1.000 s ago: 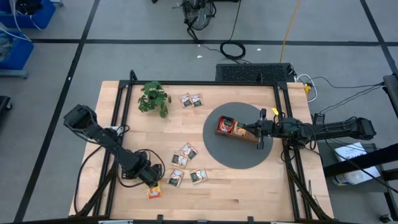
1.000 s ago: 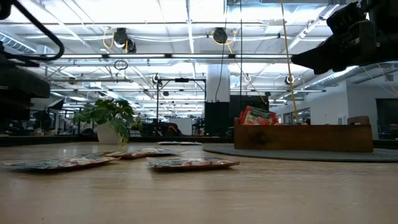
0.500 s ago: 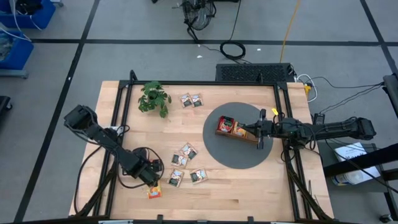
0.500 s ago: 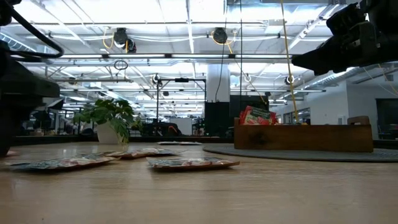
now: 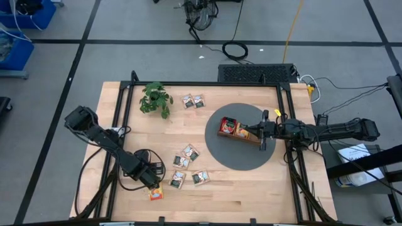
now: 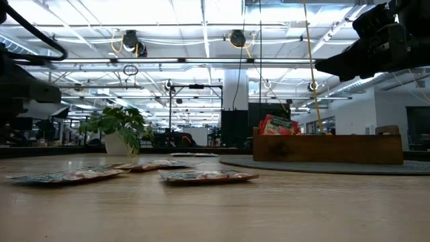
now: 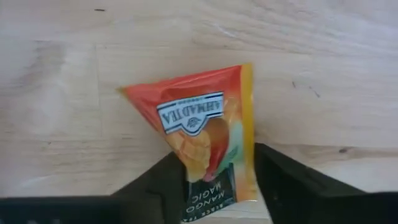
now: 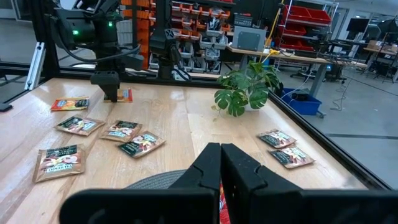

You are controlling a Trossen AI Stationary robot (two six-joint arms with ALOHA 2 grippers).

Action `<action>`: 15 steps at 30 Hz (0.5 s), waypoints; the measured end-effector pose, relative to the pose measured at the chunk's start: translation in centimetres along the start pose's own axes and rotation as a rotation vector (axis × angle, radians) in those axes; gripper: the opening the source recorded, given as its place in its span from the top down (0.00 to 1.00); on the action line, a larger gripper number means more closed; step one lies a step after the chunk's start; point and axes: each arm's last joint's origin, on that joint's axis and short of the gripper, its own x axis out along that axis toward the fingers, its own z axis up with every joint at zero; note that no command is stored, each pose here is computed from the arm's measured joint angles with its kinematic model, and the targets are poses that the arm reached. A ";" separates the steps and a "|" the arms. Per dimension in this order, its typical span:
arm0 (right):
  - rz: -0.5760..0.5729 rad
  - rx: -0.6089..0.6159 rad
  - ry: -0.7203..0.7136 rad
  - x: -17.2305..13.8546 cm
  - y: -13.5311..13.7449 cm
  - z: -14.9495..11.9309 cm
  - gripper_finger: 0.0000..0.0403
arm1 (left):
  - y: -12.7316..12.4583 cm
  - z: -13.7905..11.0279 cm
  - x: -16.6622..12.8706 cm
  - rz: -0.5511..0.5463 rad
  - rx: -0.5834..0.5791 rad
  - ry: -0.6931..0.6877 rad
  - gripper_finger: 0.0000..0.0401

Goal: Pick & Place Tea
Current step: Put the yellow tea bag into the middle section of the wooden organizer

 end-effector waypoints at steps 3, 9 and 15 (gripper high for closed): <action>0.000 0.000 0.000 0.0 0.0 0.0 1.00 | -0.1 0.0 0.0 -0.010 0.024 -0.002 0.65; 0.000 0.000 0.000 0.0 0.0 0.0 1.00 | -0.3 0.0 0.0 -0.100 0.160 -0.098 0.80; 0.000 0.000 0.000 0.0 0.0 0.0 1.00 | -0.9 0.4 -0.7 -0.112 0.397 -0.136 0.98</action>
